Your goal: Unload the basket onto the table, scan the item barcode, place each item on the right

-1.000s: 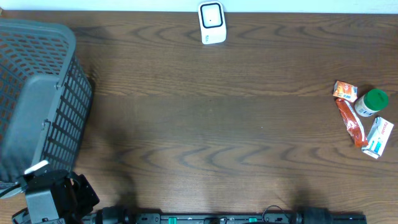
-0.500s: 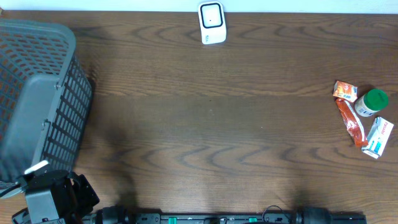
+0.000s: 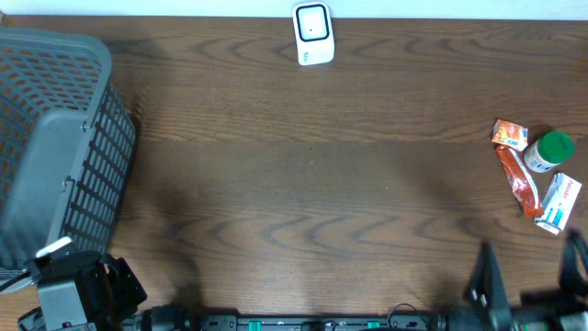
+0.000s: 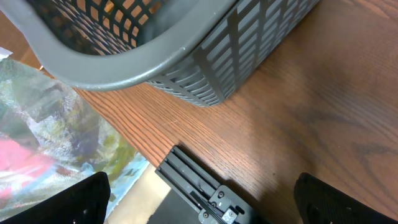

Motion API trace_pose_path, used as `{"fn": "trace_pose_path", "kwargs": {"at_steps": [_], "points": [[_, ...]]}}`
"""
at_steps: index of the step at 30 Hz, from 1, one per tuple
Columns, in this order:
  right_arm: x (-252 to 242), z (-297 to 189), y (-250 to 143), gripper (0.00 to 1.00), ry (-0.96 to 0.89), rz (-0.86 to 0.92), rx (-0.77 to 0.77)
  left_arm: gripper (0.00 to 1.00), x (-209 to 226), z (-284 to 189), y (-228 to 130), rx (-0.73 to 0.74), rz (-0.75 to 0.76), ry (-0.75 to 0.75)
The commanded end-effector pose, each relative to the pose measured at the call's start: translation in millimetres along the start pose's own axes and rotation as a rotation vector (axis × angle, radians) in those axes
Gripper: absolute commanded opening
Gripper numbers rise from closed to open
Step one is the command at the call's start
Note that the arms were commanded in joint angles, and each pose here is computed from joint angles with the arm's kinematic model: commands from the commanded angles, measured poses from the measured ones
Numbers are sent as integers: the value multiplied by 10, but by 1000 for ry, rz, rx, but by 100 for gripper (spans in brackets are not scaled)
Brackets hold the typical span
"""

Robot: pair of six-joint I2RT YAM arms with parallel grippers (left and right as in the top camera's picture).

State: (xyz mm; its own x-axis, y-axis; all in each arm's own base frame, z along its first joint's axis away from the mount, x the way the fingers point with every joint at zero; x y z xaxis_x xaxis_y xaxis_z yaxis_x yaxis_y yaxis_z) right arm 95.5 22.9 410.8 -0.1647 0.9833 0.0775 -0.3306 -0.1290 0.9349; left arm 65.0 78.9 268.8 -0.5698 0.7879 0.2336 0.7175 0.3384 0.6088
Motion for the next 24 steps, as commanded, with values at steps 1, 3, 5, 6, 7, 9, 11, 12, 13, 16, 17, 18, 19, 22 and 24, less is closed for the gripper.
{"fn": "trace_pose_path", "kwargs": {"at_steps": [1, 3, 5, 6, 7, 9, 11, 12, 13, 16, 17, 18, 19, 22, 24], "points": [[-112, 174, -290, 99, -24, 21, 21, 95, 20, -7, 1, -6, -6, 10], [-145, 255, -391, 99, -21, 47, 4, 95, 20, -7, 1, -6, -6, 10], [-171, 321, -478, 99, -17, 71, -17, 95, 20, -7, 1, -6, -6, 10], [-184, 347, -528, 99, -16, 73, -22, 95, 20, -7, 1, -6, -6, 10], [-198, 373, -580, 99, -15, 73, -28, 95, 20, -7, 1, -6, -6, 10], [-233, 431, -739, 99, -13, 73, -30, 95, 20, -7, 1, -6, -6, 10], [-261, 469, -880, 99, -13, 73, -28, 95, 20, -7, 1, -6, -6, 10], [-282, 489, -978, 99, -14, 74, -25, 95, 20, -7, 1, -6, -6, 10], [-293, 499, -1035, 99, -14, 74, -23, 95, 20, -7, 1, -6, -6, 10], [-333, 528, -1259, 99, -13, 74, -25, 95, 20, -7, 1, -6, -6, 10], [-343, 533, -1320, 99, -13, 74, -26, 95, 20, -7, 1, -6, -6, 10], [-354, 536, -1386, 99, -13, 74, -26, 95, 20, -7, 1, -6, -6, 10], [-364, 537, -1443, 99, -13, 73, -28, 95, 20, -7, 1, -6, -6, 10], [-398, 535, -1617, 99, -20, 75, -23, 95, 20, -7, 1, -6, -6, 10], [-426, 531, -1718, 99, -32, 78, -7, 95, 20, -7, 1, -6, -6, 9]]}}
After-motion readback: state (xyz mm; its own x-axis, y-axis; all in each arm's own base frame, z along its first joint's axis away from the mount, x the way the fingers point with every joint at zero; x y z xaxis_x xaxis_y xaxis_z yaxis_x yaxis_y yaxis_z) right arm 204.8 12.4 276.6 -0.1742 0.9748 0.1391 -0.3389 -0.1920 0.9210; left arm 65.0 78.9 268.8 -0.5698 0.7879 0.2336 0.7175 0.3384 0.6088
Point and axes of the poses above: each gripper's point midway between its finger pads, its own z axis out along the fingers, its own x axis along the line the jaws close on, y = z × x, the point moved 2 cm from there along -z, back along the fingers, and after that the axes turned 1 degree about z, right-handed, at the moved point
